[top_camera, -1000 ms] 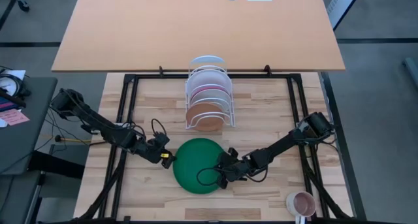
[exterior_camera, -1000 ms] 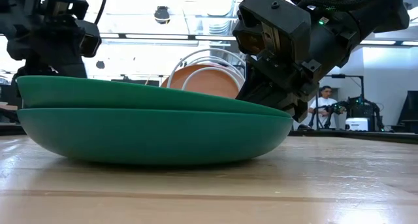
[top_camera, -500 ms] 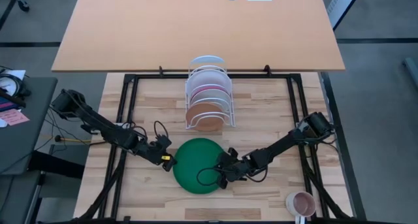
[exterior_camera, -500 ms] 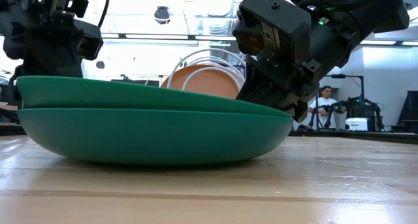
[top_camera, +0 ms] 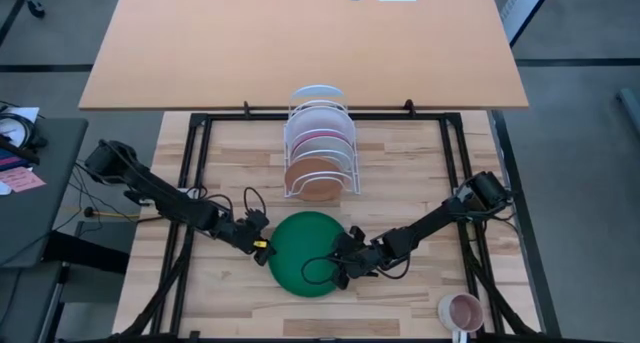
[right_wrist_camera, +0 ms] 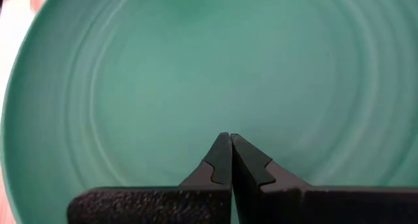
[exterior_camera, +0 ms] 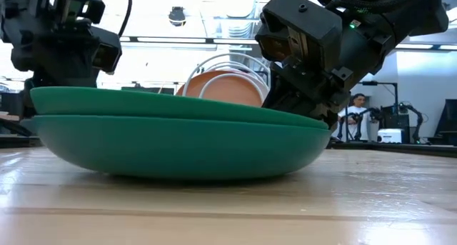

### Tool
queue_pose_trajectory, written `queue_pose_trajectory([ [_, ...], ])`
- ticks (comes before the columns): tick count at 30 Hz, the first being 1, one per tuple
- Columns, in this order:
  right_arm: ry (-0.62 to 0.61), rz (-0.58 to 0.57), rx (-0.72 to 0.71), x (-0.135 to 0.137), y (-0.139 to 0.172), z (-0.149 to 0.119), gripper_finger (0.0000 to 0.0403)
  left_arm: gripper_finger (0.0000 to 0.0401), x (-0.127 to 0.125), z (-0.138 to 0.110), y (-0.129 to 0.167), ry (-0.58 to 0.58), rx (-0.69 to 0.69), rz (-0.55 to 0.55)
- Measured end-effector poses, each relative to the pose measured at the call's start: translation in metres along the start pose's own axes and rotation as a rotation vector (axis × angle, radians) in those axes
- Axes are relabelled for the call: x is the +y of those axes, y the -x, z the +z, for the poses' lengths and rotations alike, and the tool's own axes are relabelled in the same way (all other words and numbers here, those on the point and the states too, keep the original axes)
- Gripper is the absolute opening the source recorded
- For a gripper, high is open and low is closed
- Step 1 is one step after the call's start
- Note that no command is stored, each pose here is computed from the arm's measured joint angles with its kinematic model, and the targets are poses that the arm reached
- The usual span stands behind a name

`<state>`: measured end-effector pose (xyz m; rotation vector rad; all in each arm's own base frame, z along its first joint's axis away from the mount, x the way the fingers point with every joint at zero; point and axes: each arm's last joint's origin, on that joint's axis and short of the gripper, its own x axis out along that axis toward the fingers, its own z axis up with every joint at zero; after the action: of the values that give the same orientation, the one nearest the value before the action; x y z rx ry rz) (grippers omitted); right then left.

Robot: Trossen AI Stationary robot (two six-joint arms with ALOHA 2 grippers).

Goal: Sort dishes
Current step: Put the green plate on the dish rack

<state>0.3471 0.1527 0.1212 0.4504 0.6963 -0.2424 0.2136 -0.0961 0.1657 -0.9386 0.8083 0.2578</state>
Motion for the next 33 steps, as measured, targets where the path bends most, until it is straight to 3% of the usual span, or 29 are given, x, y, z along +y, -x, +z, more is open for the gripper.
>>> queue_pose_trajectory([
  [10,-0.002,0.002,-0.002,0.000,0.000,0.000,0.0001,0.0156,0.001,0.000,0.001,-0.011,0.011,0.031],
  [21,-0.006,0.005,-0.006,0.001,0.000,0.001,0.0001,0.0016,0.008,0.010,-0.001,-0.032,-0.037,0.089],
  [33,0.004,0.003,-0.072,0.005,0.022,0.018,0.0020,0.0002,0.009,0.011,0.000,-0.127,-0.019,0.090],
])
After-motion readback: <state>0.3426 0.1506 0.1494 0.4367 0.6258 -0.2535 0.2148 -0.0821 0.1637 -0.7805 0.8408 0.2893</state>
